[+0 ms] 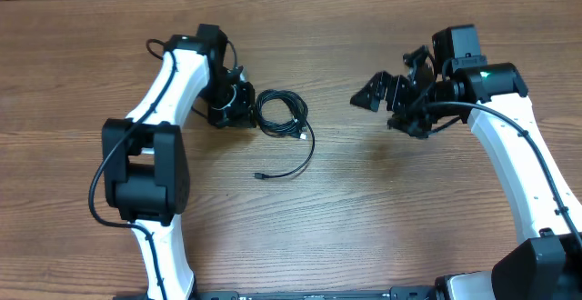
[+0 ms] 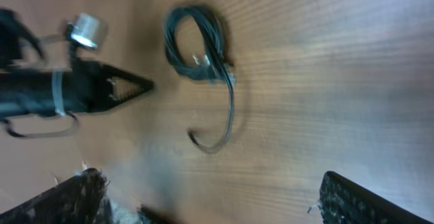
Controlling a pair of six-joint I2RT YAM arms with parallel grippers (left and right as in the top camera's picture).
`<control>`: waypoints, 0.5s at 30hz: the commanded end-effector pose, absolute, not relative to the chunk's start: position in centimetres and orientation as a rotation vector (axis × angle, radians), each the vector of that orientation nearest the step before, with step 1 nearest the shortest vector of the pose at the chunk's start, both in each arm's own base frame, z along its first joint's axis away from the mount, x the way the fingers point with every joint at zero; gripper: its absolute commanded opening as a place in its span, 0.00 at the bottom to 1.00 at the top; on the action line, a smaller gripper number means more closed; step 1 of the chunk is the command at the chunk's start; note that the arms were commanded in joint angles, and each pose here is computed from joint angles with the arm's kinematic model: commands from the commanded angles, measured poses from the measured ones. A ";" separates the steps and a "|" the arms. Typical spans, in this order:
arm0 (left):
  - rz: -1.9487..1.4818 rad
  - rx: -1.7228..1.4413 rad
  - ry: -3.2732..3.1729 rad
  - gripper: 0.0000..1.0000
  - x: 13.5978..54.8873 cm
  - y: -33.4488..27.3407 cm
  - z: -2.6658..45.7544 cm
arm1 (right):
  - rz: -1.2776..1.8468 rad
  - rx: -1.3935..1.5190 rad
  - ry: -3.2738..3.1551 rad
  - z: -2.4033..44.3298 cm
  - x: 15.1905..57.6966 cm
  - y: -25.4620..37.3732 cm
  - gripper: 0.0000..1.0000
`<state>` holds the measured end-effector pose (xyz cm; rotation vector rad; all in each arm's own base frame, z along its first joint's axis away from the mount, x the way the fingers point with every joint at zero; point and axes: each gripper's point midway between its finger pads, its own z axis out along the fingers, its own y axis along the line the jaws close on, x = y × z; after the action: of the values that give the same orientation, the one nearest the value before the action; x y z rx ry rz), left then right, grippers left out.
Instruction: Untangle cables
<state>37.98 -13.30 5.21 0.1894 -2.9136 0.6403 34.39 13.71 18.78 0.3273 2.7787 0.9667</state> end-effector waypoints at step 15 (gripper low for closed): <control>0.391 0.501 -2.982 0.15 39.9 -13.4 2.4 | 0.673 0.402 2.660 16.4 38.6 10.6 1.00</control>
<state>39.99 -12.80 3.32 0.4929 -2.9706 0.4561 38.25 11.25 18.36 0.3767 2.6523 0.7320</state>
